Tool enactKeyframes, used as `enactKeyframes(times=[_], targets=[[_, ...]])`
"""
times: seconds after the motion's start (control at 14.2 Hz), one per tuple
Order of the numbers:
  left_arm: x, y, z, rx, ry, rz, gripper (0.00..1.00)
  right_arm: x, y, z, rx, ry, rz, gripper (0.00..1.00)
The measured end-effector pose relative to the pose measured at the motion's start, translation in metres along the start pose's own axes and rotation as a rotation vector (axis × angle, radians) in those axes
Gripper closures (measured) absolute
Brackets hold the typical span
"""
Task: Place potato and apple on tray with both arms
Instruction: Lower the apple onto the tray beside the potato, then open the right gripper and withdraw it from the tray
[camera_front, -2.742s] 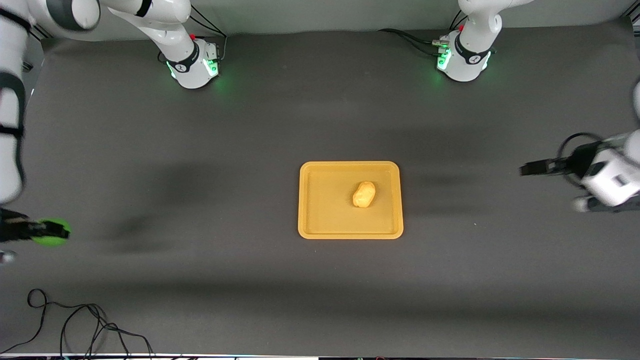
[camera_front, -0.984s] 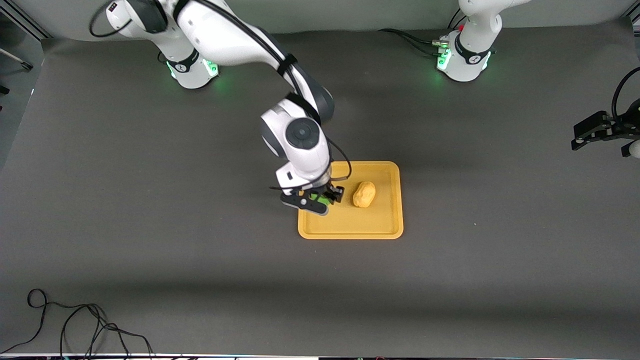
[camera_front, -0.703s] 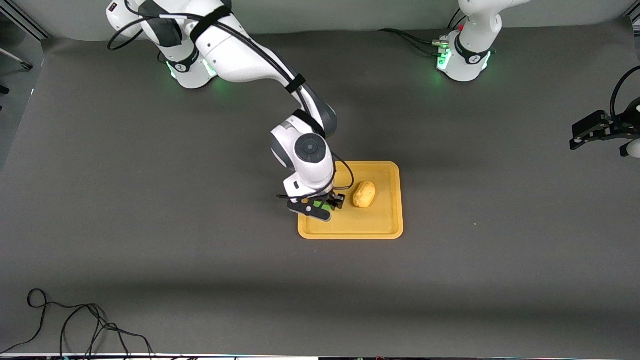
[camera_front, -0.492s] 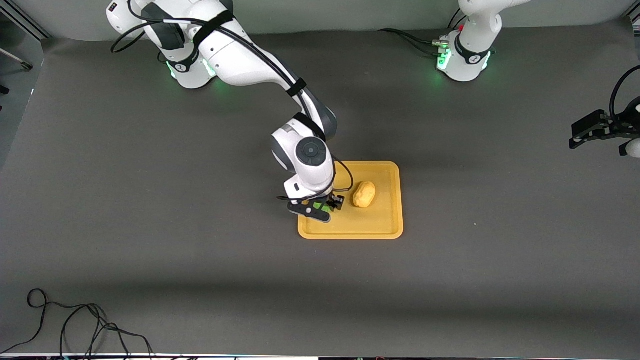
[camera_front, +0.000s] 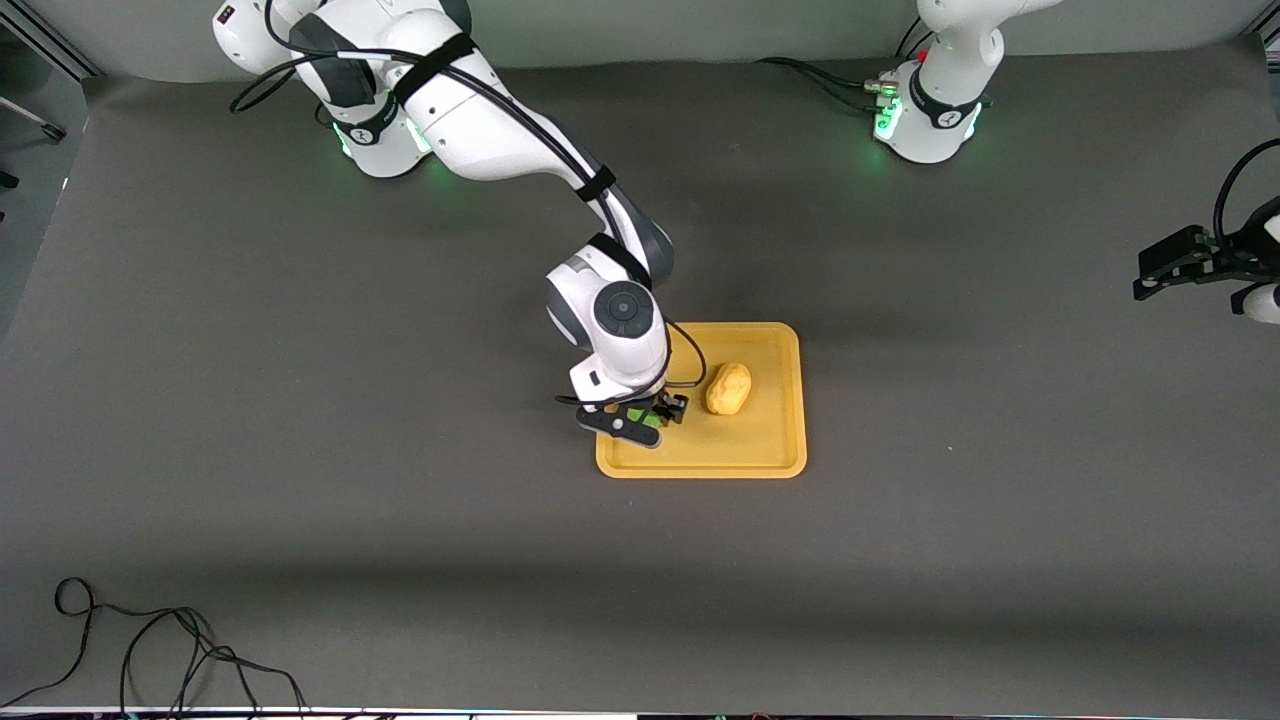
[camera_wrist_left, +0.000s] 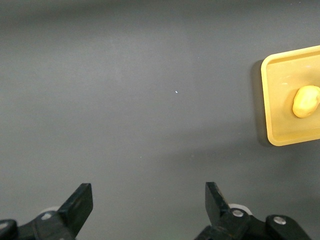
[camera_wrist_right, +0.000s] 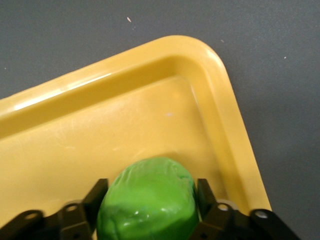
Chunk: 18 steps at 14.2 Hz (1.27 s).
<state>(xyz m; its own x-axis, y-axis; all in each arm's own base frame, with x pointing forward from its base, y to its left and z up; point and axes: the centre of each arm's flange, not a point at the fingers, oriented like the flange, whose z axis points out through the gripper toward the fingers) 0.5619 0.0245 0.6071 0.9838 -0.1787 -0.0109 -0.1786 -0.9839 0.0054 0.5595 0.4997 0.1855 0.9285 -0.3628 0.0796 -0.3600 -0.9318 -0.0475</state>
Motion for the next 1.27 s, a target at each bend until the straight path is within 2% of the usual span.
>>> enactKeyframes(times=[0.07,0.14,0.35,0.63,0.77,0.91,1.27], targets=[[0.0,0.0,0.0,0.0,0.001,0.0,0.0,0.001,-0.002,-0.004,0.008,0.003,0.004,0.02],[0.0,0.0,-0.001,0.0,0.001,0.0,0.0,0.003,-0.006,-0.015,0.014,0.005,0.011,0.0],[0.0,0.0,-0.001,0.001,0.003,0.0,0.0,0.016,-0.01,-0.086,0.0,-0.013,0.034,0.0],[0.0,0.0,-0.005,0.002,0.01,0.001,0.0,0.046,0.026,-0.237,-0.015,-0.055,0.074,0.0],[0.001,0.001,-0.011,0.005,0.023,0.0,0.0,0.066,0.068,-0.305,-0.035,-0.09,0.037,0.0],[0.001,0.001,-0.013,0.006,0.026,-0.009,0.0,0.1,0.124,-0.353,-0.028,-0.11,-0.03,0.0],[0.002,0.005,-0.009,0.004,0.014,-0.025,0.0,0.185,0.293,-0.397,0.022,-0.127,-0.156,0.0]])
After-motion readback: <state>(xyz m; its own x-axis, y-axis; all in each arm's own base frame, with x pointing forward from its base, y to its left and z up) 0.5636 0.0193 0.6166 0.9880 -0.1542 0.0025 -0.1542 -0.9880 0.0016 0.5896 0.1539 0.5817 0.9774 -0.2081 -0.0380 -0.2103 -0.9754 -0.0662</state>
